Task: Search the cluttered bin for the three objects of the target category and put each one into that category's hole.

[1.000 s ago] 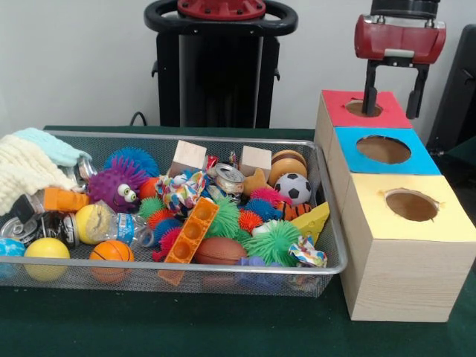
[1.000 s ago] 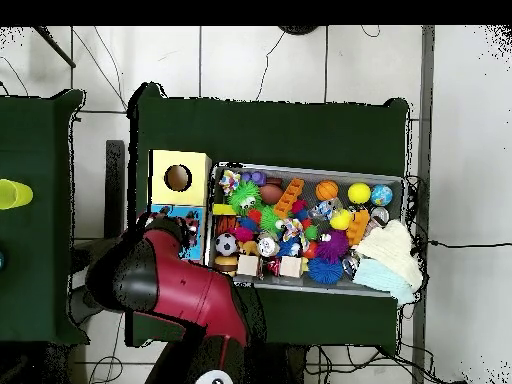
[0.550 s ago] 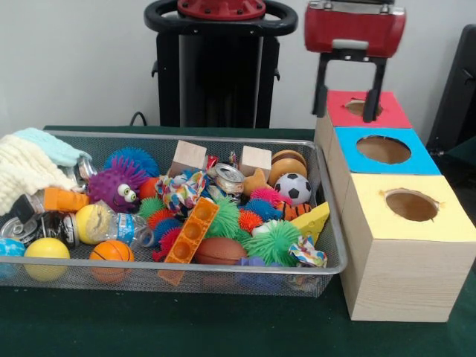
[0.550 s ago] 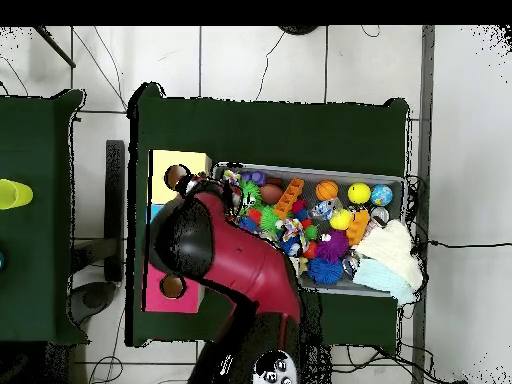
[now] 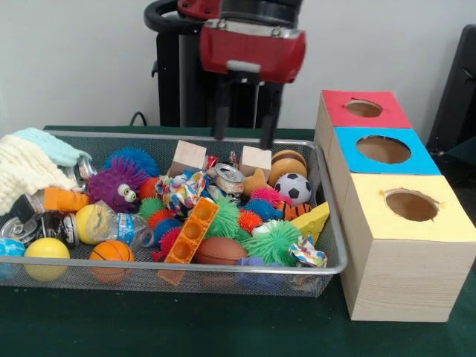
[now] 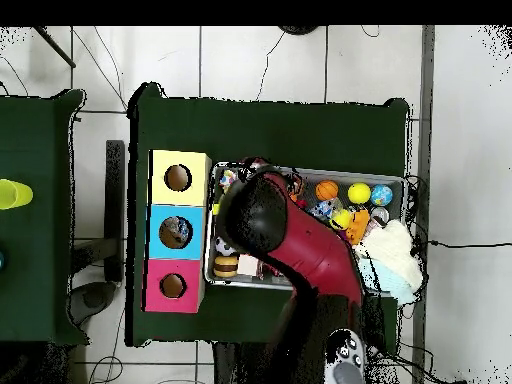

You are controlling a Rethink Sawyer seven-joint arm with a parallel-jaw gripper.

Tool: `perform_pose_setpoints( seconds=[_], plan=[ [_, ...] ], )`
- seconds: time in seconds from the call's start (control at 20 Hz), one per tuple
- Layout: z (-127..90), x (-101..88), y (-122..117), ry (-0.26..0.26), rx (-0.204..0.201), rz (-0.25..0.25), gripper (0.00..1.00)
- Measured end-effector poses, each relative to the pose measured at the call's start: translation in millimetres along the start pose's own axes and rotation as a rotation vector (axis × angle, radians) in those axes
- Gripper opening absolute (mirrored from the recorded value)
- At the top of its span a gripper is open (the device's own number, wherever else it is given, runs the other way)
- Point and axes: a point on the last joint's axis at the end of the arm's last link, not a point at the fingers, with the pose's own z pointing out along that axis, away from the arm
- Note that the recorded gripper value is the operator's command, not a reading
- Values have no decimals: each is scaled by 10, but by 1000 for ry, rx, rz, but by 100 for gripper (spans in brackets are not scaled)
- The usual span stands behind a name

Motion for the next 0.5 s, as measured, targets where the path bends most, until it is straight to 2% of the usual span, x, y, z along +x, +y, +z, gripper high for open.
perform_pose_setpoints(
  seconds=[0.1, 0.25, 0.5],
  plan=[
    [199, -35, -277, 21, 24, 35, 100],
    [392, -39, -552, 37, 49, 68, 100],
    [591, -37, -856, 35, 81, 102, 100]
  ],
)
